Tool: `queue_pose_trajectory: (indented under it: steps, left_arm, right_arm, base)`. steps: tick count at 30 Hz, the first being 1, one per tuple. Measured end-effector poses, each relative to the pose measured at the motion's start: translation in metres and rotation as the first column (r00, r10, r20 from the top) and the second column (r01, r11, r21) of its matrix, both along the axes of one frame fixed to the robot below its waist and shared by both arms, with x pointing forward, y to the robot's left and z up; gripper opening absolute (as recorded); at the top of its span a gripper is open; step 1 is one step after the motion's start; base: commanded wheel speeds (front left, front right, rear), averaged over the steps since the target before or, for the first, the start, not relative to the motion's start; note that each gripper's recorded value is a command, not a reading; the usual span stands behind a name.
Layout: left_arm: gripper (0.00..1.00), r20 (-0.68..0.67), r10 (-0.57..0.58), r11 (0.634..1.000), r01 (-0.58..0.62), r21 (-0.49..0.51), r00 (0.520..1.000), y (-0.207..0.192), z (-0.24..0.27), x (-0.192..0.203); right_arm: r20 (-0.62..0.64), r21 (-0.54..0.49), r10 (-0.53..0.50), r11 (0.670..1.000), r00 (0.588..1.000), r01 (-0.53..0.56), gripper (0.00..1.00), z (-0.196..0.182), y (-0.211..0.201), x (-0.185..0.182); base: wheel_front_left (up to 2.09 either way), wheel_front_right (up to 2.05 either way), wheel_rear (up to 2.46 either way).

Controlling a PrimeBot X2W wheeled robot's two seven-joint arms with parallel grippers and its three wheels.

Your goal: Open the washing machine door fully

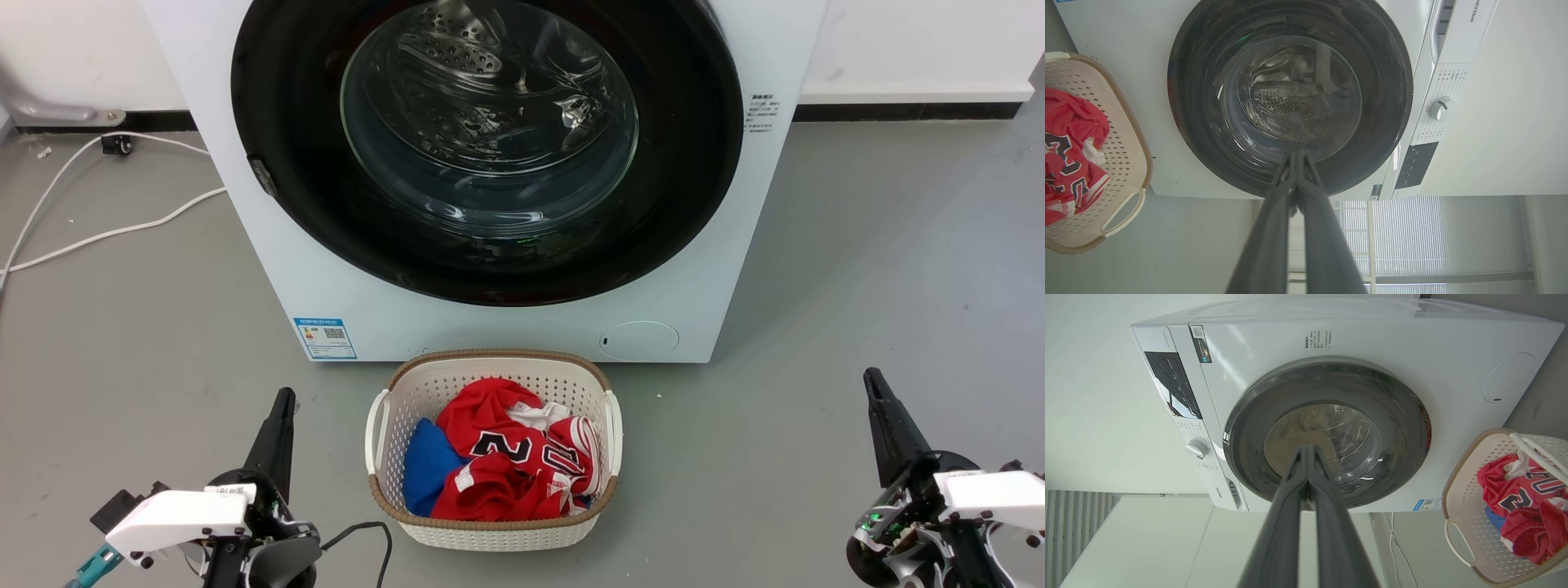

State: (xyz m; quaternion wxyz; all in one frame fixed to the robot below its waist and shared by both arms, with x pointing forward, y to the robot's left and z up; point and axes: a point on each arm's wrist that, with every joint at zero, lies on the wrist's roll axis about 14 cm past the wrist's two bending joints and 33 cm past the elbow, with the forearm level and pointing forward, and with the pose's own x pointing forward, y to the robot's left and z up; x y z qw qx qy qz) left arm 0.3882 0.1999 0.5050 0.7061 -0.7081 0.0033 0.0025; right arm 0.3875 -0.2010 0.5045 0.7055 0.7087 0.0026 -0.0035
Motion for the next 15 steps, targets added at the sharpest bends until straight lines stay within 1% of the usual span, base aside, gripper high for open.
queue_pose_trajectory:
  steps: [15]
  left_arm:
    - [0.00,0.000,0.000,1.000,0.000,0.000,1.000,0.0000,0.0000,0.0000]
  right_arm:
    - [0.000,0.000,0.000,1.000,1.000,0.000,0.00,0.0000,-0.0001,0.0000]
  base:
    - [0.00,0.00,0.00]
